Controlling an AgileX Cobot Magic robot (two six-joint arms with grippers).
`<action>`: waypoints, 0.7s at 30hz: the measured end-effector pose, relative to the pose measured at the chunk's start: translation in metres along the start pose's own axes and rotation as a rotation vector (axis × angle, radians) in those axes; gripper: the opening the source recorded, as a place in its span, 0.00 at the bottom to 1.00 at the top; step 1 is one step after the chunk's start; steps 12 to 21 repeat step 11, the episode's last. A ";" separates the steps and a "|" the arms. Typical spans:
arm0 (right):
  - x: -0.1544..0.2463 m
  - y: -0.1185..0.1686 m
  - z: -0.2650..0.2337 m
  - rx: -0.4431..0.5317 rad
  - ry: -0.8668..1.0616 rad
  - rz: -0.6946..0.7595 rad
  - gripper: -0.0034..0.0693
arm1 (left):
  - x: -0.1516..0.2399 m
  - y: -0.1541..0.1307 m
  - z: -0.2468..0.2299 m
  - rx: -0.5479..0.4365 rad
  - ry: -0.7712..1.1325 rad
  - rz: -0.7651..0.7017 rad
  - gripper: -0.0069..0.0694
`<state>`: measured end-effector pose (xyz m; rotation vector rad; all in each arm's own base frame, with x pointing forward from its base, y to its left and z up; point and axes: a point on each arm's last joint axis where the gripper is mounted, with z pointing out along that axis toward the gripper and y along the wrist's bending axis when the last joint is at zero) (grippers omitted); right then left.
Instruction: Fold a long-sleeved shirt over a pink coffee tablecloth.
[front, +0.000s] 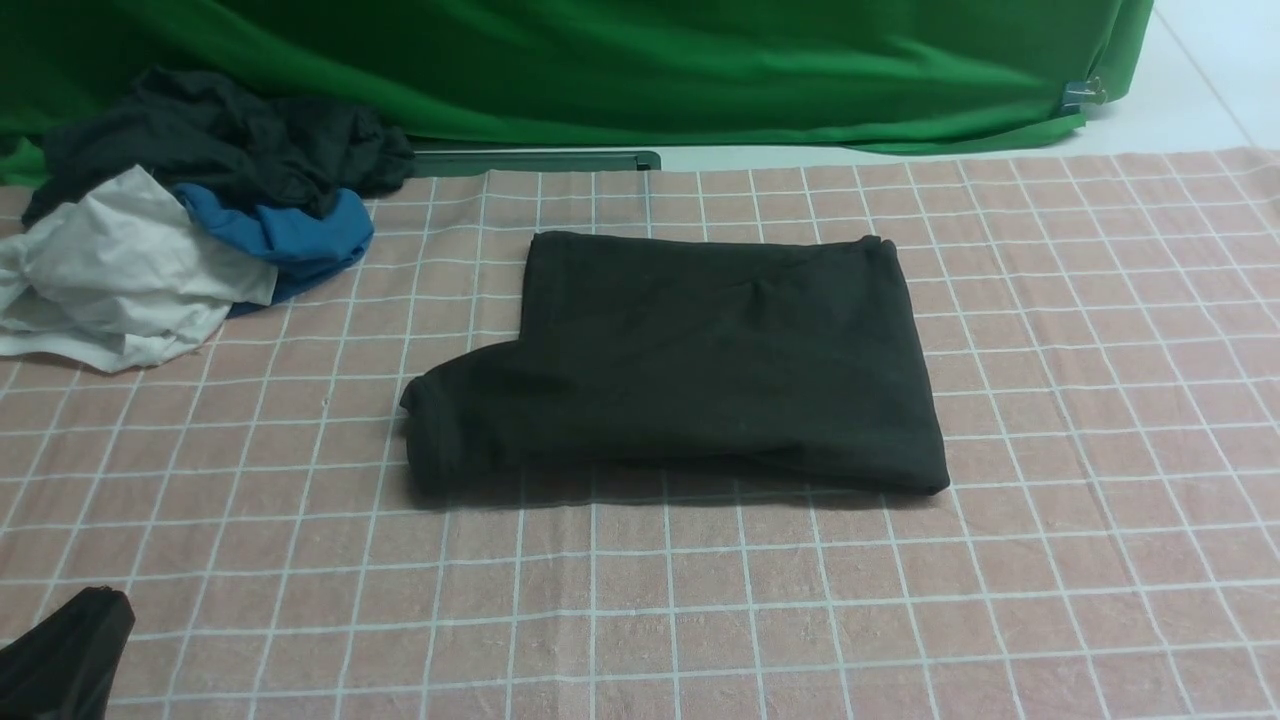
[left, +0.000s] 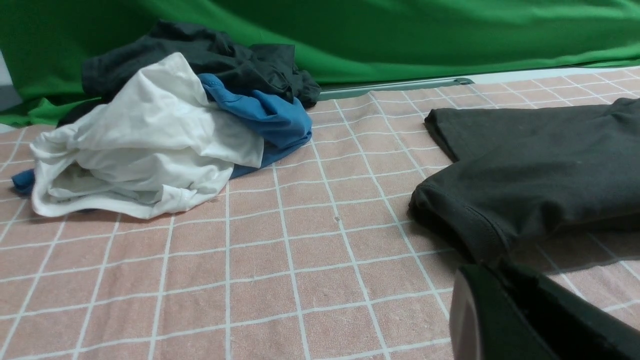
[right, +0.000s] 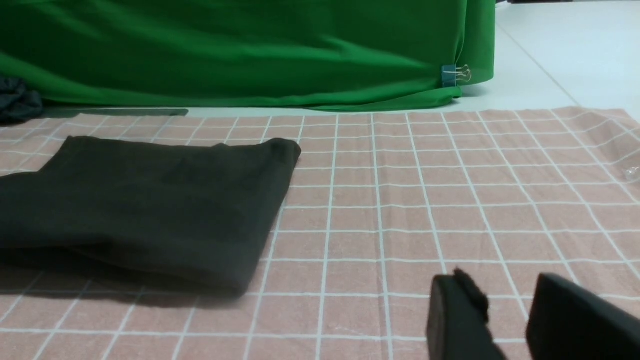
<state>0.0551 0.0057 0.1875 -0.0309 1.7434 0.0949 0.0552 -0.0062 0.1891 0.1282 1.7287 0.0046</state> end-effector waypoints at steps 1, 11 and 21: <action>0.000 0.000 0.000 0.000 0.000 0.000 0.35 | 0.000 0.000 0.000 0.000 0.000 0.000 0.11; 0.000 0.000 0.000 0.000 0.000 0.000 0.37 | 0.000 0.000 0.000 0.000 0.000 -0.003 0.11; 0.000 0.000 0.000 0.000 0.000 0.000 0.37 | 0.000 0.000 0.000 0.000 0.000 -0.003 0.11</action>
